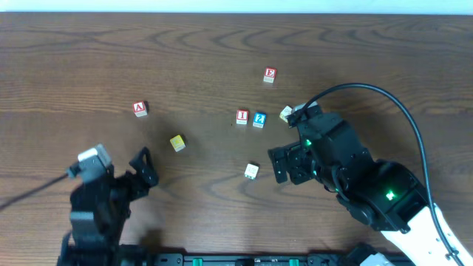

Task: Spell out Ai2

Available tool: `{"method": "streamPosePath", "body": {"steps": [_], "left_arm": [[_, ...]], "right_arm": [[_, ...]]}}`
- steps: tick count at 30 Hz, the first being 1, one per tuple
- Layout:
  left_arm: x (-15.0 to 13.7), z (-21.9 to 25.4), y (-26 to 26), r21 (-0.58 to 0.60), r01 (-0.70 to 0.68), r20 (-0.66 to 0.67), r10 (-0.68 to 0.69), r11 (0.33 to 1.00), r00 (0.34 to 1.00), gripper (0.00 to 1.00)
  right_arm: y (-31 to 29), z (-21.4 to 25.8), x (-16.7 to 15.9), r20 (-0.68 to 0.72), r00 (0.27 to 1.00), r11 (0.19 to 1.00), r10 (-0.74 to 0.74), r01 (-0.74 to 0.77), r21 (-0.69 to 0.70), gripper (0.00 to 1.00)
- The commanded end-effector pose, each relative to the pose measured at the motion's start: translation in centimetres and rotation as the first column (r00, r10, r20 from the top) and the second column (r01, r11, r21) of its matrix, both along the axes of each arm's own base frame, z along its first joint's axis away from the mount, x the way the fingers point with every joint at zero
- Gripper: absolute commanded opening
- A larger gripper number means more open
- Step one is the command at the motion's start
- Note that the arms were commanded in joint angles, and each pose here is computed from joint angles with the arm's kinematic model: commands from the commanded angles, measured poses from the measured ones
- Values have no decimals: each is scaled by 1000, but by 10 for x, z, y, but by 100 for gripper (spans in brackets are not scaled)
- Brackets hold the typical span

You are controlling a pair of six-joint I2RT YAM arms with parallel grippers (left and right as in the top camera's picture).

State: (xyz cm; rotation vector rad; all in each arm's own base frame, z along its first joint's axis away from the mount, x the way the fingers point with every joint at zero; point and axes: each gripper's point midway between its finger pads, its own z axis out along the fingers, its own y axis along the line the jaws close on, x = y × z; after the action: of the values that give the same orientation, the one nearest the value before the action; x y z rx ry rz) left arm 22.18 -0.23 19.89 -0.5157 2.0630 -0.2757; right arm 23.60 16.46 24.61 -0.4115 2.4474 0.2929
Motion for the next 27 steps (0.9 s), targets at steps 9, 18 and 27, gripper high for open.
{"method": "streamPosePath", "body": {"steps": [9, 18, 27], "left_arm": [[87, -13, 26, 276, 34, -362, 71, 961, 929, 96], [168, -65, 26, 299, 80, -543, 101, 951, 834, 96], [197, -130, 17, 190, 142, -664, 21, 971, 747, 96]], "right_arm": [[-20, -6, 17, -5, 997, 997, -73, 73, -24, 99], [-35, -9, 27, -13, 992, 991, -128, 128, -37, 99], [-46, -19, 36, -36, 987, 985, -160, 157, -68, 99]]}}
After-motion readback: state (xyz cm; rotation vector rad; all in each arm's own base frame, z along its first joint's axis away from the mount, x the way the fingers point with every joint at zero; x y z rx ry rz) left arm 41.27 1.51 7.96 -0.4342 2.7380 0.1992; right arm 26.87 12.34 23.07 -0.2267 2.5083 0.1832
